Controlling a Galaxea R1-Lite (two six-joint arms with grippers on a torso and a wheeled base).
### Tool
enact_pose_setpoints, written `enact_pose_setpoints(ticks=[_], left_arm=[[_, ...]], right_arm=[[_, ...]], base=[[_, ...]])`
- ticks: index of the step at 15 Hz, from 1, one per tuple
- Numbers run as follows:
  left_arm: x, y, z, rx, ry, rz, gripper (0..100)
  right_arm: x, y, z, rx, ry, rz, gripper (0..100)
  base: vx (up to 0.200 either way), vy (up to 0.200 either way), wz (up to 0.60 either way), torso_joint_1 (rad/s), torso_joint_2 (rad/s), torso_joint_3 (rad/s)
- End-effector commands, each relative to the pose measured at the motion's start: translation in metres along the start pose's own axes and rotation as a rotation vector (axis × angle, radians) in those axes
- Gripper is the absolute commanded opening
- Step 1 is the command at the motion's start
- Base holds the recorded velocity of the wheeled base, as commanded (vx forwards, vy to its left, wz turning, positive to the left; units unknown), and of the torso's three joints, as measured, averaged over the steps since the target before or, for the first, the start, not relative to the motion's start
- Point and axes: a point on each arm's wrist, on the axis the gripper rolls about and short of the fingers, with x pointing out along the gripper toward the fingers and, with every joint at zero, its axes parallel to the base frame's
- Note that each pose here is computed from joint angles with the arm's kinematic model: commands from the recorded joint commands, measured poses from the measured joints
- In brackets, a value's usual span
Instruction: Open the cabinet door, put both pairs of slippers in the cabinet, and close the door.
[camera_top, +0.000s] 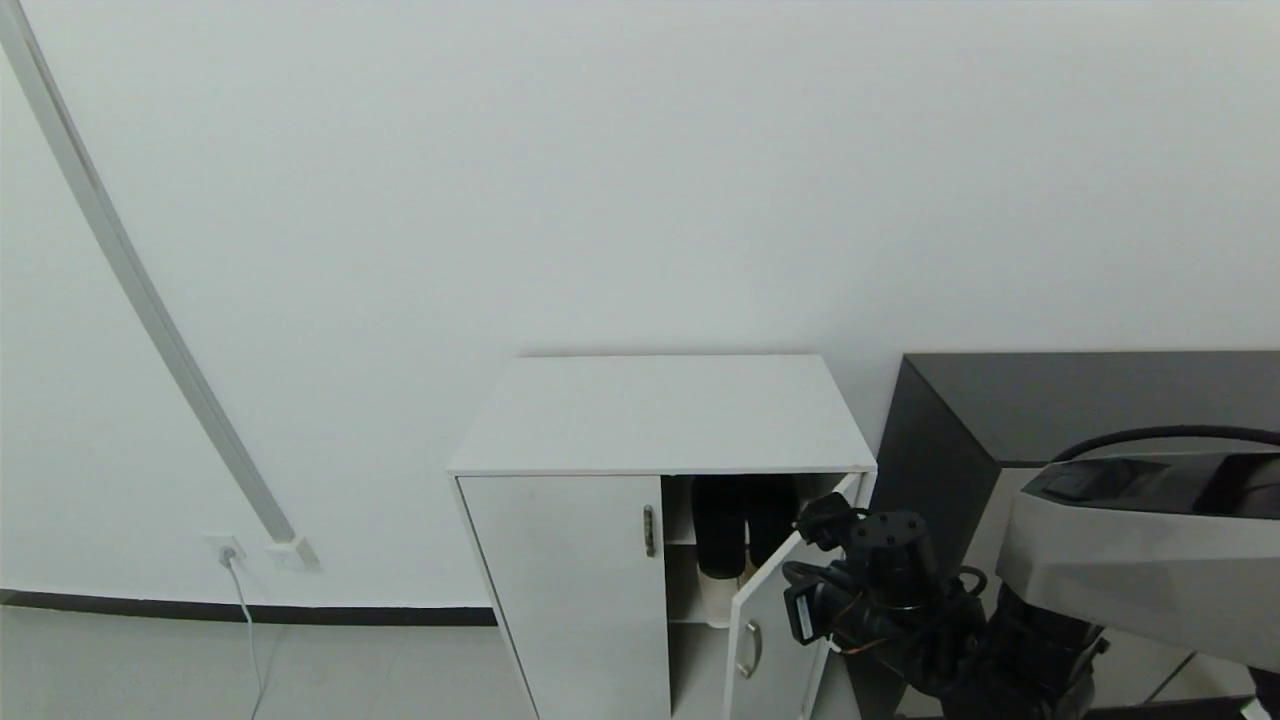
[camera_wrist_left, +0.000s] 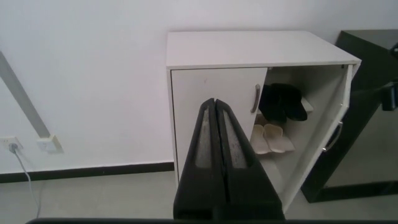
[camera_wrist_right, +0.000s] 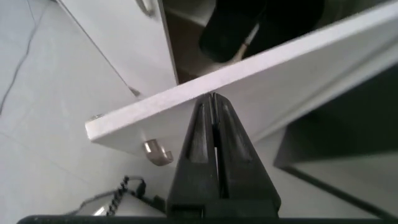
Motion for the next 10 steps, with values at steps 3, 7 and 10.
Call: enact_pose_setpoints(ticks=[3,7,10], left_arm=[[0.0,0.0,0.0,-0.002,0.001,0.0,0],[0.0,0.0,0.0,-0.002,0.001,0.001,0],[0.0,0.0,0.0,-0.002,0.001,0.001,0]], right_arm=[[0.034,-0.001,-0.009,0.006,-0.01,-0.011,0],[0.064,-0.007,-0.007,0.028,-0.059,-0.033,0],[0.079,-0.009,-0.008,0.032,-0.074,-0.037,0]], base=[[0.0,0.0,0.0,0.0,0.0,0.0],[0.0,0.0,0.0,0.0,0.0,0.0],[0.0,0.0,0.0,0.0,0.0,0.0]])
